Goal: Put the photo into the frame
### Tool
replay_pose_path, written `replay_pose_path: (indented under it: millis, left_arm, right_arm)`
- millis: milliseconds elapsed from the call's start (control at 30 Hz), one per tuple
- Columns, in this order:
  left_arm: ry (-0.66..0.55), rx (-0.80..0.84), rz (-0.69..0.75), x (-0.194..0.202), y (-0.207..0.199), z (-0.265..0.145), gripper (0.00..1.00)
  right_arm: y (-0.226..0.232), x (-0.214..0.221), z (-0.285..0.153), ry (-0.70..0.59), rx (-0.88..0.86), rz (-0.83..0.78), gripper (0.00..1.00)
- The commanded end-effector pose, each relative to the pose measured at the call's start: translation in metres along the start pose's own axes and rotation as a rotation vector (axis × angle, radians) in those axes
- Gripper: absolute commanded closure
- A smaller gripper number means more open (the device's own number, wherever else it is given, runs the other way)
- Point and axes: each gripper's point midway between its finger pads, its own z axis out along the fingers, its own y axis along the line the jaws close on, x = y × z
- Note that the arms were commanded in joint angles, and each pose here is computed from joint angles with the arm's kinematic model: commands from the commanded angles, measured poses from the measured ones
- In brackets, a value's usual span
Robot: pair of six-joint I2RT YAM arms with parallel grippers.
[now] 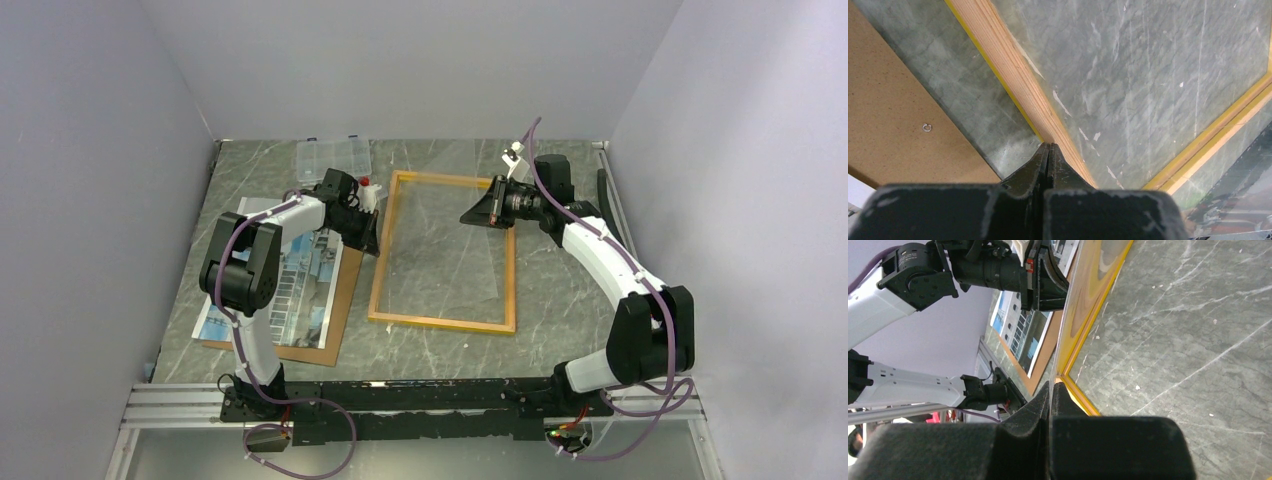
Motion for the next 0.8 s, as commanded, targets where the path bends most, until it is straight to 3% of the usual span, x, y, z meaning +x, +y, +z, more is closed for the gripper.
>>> replay_pose_path:
  millis: [0, 200, 333, 600, 767]
  left_arm:
    - [-0.029, 0.042, 0.006, -0.013, -0.011, -0.001, 0.97]
    - [-0.028, 0.048, 0.002, -0.014, -0.012, -0.001, 0.97]
    - [-0.026, 0.045, 0.009, -0.014, -0.011, -0.002, 0.97]
    - [-0.026, 0.049, 0.004, -0.015, -0.011, -0.002, 0.97]
    - [-0.027, 0.052, 0.000, -0.015, -0.011, -0.002, 0.97]
  right_arm:
    - [0.017, -0.021, -0.007, -0.060, -0.003, -0.098, 1.00]
    - [-0.040, -0.021, -0.001, -0.040, 0.213, 0.025, 1.00]
    - [-0.052, -0.017, -0.005, -0.038, 0.282, 0.032, 1.00]
    - [-0.007, -0.028, -0.015, -0.078, 0.217, -0.118, 1.00]
    - [0.001, -0.028, -0.009, -0.082, 0.157, -0.103, 1.00]
